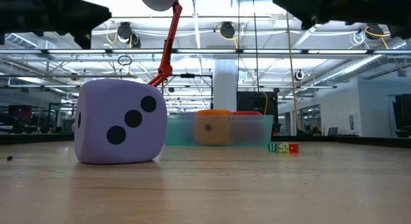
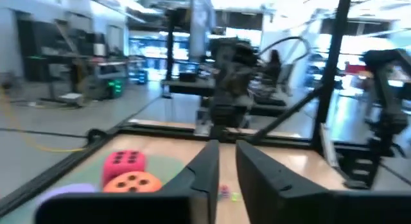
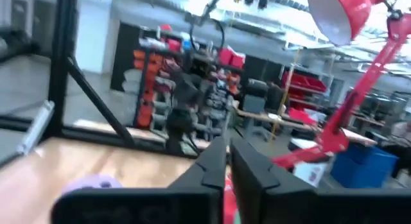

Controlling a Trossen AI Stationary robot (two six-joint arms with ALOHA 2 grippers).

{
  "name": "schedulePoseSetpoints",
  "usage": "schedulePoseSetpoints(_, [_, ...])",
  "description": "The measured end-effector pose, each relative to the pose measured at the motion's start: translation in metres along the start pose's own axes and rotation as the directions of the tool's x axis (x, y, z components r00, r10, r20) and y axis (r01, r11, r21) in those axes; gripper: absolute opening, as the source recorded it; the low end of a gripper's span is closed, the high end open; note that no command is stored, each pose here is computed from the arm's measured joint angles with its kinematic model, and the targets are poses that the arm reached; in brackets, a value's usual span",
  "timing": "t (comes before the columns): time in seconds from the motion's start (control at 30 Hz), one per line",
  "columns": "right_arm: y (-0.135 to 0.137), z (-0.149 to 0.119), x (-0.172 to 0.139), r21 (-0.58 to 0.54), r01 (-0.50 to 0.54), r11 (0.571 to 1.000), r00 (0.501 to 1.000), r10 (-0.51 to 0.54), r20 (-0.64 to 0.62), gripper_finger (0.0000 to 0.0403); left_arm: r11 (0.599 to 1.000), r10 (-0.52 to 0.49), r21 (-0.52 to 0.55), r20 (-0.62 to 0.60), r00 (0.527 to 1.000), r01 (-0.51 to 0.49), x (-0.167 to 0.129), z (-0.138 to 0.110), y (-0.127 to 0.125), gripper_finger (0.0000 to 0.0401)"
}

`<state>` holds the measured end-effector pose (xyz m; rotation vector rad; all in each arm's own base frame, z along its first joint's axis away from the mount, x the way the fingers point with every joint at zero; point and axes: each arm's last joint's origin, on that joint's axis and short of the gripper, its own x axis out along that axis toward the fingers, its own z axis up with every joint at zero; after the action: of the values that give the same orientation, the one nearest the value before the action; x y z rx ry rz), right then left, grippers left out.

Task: Pick & Place Dice
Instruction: Put the light purple die into the green bin

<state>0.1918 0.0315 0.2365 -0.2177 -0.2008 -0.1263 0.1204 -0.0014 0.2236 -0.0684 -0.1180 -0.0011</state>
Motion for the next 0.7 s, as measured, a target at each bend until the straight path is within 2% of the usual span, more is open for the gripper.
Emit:
schedulePoseSetpoints(0.13, [-0.005, -0.001, -0.007, -0.026, 0.067, 0.997, 0.995, -0.069, -0.069, 0.0014, 0.999, -0.024, -0.024, -0.100, 0.995, 0.022, 0.017, -0.005, -0.009, 0.0112])
schedulePoseSetpoints(0.27, [-0.007, 0.000, -0.013, -0.019, 0.064, 0.998, 0.992, -0.066, -0.107, 0.0011, 0.998, -0.062, -0.020, -0.231, 0.971, 0.059, 0.036, -0.004, -0.024, 0.0157])
schedulePoseSetpoints(0.4, [-0.008, 0.001, -0.015, 0.019, 0.067, 0.998, 0.992, -0.065, -0.109, 0.0003, 0.992, -0.117, -0.005, -0.410, 0.905, 0.126, 0.054, 0.002, -0.042, 0.0199])
schedulePoseSetpoints(0.47, [-0.008, 0.000, -0.015, 0.017, 0.062, 0.998, 0.991, -0.060, -0.118, 0.0005, 0.990, -0.113, 0.014, -0.485, 0.867, 0.137, 0.064, 0.005, -0.052, 0.0217])
schedulePoseSetpoints(0.63, [-0.007, -0.002, -0.016, 0.008, 0.055, 0.998, 0.988, -0.053, -0.142, 0.0002, 0.975, -0.105, 0.095, -0.597, 0.795, 0.200, 0.088, 0.014, -0.074, 0.0259])
schedulePoseSetpoints(0.7, [-0.007, -0.003, -0.016, 0.009, 0.053, 0.999, 0.987, -0.051, -0.151, 0.0001, 0.964, -0.118, 0.106, -0.653, 0.748, 0.245, 0.099, 0.010, -0.083, 0.0277])
